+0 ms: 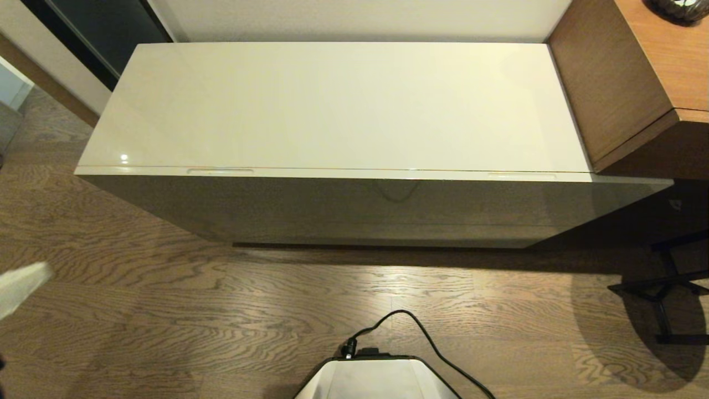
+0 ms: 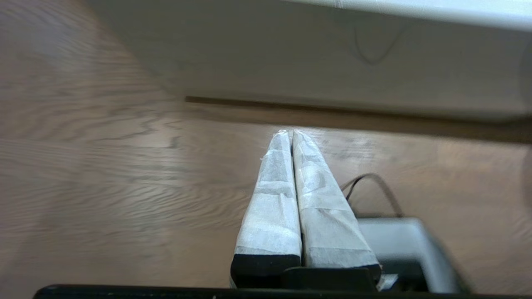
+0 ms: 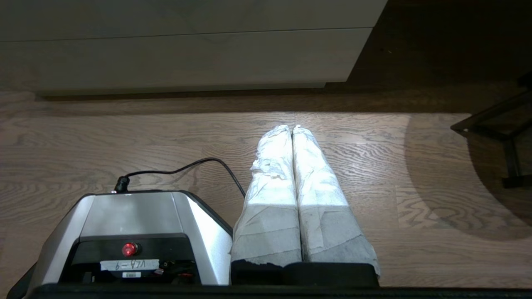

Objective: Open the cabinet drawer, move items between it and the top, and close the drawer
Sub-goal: Open the drawer

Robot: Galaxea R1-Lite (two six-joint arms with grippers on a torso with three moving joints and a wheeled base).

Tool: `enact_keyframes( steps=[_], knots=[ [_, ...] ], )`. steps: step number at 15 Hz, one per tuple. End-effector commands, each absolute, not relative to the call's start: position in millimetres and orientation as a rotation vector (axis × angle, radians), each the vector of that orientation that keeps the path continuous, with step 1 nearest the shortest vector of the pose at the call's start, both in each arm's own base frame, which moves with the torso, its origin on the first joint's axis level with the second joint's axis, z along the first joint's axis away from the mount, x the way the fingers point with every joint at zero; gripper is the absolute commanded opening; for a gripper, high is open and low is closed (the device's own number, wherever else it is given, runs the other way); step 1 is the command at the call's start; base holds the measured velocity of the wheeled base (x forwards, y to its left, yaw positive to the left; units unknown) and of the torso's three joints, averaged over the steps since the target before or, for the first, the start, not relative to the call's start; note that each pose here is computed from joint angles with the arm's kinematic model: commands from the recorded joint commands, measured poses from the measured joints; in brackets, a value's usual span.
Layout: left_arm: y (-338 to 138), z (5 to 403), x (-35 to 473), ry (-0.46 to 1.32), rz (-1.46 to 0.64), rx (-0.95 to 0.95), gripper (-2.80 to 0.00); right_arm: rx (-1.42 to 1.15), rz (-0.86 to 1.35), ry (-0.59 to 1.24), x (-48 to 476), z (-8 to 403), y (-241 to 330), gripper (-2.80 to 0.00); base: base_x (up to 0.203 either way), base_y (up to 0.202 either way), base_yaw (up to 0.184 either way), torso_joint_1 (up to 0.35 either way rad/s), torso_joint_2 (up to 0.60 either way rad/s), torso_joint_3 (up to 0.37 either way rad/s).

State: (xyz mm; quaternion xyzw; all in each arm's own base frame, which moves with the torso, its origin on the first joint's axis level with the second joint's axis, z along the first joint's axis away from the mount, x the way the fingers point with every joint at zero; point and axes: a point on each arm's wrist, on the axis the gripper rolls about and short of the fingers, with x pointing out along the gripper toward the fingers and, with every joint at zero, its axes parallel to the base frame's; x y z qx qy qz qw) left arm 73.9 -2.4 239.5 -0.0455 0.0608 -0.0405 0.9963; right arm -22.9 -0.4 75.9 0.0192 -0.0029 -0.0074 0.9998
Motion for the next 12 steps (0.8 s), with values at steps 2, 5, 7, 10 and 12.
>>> enact_keyframes(
  steps=[2,5,7,10,12],
  knots=[
    [-12.3,228.3,219.1,0.24,-0.058,-0.125,-2.8,0.039,-0.014,-0.017,-23.7,74.7,-0.4,-2.8,0.0,0.0,0.0,0.0,0.0,0.0],
    [-40.2,217.5,307.1,0.147,-0.033,-0.145,-2.8,0.039,-0.013,-0.017,-23.7,74.7,-0.5,-2.8,0.0,0.0,0.0,0.0,0.0,0.0],
    [-63.0,222.1,344.7,0.052,-0.036,-0.186,-2.8,0.039,-0.015,-0.017,-23.7,74.7,-0.4,-2.8,0.0,0.0,0.0,0.0,0.0,0.0],
    [-78.7,226.7,357.6,-0.002,-0.014,-0.222,-2.8,0.039,-0.013,-0.017,-23.7,74.7,-0.5,-2.8,0.0,0.0,0.0,0.0,0.0,0.0],
    [-78.2,226.8,355.2,0.0,-0.012,-0.222,-2.8,0.04,-0.015,-0.017,-23.7,74.7,-0.4,-2.8,0.0,0.0,0.0,0.0,0.0,0.0]
  ],
)
